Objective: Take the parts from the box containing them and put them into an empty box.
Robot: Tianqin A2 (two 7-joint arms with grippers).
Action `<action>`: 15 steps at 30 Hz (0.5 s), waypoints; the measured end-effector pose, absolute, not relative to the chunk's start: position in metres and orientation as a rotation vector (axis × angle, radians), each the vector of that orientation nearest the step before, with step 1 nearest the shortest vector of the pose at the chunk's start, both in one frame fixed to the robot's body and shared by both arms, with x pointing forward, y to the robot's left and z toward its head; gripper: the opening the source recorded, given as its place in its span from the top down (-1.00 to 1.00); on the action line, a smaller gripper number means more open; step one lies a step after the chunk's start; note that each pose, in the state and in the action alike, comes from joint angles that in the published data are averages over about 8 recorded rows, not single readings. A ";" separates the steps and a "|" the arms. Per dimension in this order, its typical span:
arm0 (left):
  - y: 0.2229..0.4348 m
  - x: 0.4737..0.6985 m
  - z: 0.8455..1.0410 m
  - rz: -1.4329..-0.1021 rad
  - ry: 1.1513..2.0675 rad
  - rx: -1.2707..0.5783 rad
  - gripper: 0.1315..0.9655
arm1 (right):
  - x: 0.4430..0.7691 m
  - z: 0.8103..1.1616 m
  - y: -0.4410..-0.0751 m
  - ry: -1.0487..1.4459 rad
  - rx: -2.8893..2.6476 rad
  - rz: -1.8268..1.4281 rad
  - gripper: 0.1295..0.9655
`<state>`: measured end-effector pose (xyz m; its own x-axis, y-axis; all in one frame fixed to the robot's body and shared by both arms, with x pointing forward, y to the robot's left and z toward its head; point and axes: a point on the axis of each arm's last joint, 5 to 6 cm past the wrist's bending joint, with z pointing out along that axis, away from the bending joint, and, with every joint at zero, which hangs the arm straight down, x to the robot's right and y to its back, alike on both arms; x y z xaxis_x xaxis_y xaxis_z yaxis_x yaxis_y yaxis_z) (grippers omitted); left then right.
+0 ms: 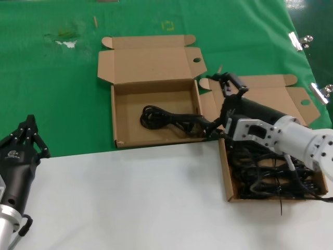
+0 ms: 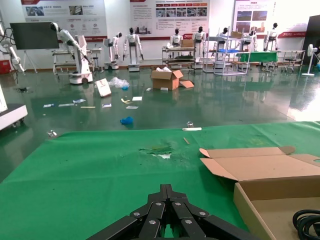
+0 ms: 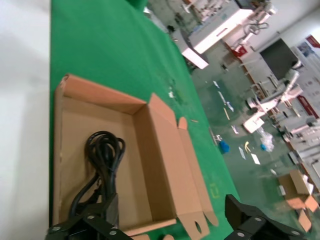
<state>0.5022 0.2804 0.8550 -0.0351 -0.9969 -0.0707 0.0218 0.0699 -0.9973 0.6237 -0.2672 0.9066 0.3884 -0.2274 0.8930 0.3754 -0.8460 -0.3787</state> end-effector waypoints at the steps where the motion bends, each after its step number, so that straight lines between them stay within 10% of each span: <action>1: 0.280 0.502 0.855 -1.193 1.253 -1.125 0.98 | 0.621 0.909 -0.269 -0.113 -2.111 -1.482 -0.21; 15: 0.280 0.502 0.855 -1.193 1.253 -1.125 0.98 | 0.577 0.937 -0.305 0.110 -2.026 -1.497 -0.82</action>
<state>0.5022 0.2804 0.8550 -0.0351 -0.9969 -0.0707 0.0218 0.0699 -0.9973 0.5775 -0.3054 0.9370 0.3572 -0.4085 0.8399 0.2811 -0.8106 -0.5138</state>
